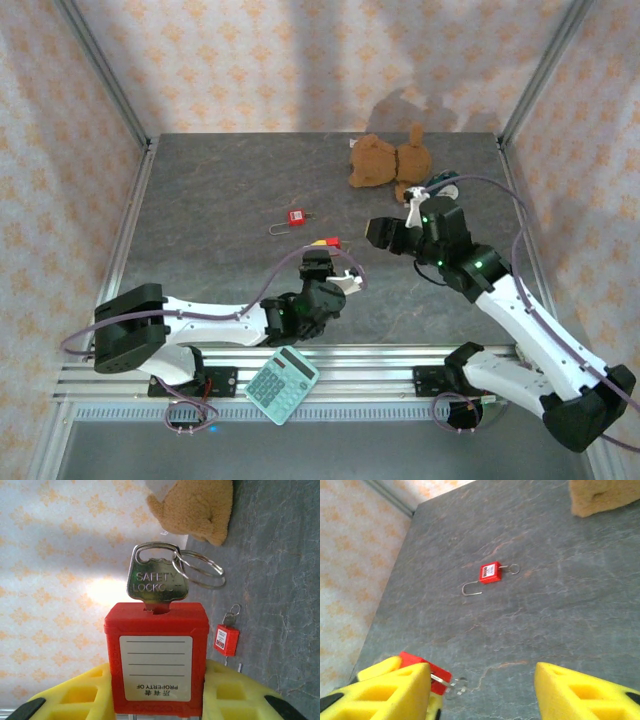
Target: Unlock with the key
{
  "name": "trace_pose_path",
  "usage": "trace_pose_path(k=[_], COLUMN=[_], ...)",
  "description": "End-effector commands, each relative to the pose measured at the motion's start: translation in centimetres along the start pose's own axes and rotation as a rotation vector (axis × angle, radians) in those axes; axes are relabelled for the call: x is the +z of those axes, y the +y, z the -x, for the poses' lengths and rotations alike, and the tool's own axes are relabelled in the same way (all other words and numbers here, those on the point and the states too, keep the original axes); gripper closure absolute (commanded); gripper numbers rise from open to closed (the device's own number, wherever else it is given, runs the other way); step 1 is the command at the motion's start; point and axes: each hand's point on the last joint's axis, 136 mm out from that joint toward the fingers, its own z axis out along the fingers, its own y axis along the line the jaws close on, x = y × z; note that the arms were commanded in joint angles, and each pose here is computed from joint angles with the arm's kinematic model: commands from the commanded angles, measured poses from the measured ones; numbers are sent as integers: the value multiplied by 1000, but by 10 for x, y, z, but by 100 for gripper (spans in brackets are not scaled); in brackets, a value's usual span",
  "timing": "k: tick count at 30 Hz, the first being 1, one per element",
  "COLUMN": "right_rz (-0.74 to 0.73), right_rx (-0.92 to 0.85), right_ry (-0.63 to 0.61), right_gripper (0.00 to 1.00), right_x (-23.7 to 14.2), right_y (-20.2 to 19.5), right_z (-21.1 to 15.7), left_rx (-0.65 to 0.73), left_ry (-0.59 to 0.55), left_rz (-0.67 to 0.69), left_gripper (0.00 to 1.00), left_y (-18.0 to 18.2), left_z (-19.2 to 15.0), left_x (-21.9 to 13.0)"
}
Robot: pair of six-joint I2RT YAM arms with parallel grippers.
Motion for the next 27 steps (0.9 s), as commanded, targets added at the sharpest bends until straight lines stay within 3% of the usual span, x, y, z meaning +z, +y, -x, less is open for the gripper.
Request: trace_pose_path(k=[1, 14, 27], right_rz=[65, 41, 67], right_rx=[-33, -64, -68], right_ry=[51, 251, 288], right_gripper=[44, 44, 44], right_x=[-2, 19, 29], right_y=[15, 7, 14], right_z=[-3, -35, -42], left_rx=[6, 51, 45], left_ry=[16, 17, 1], left_rz=[77, 68, 61], left_gripper=[69, 69, 69], left_y=[10, -6, -6], left_z=[1, -4, 1], left_x=[-2, -3, -7])
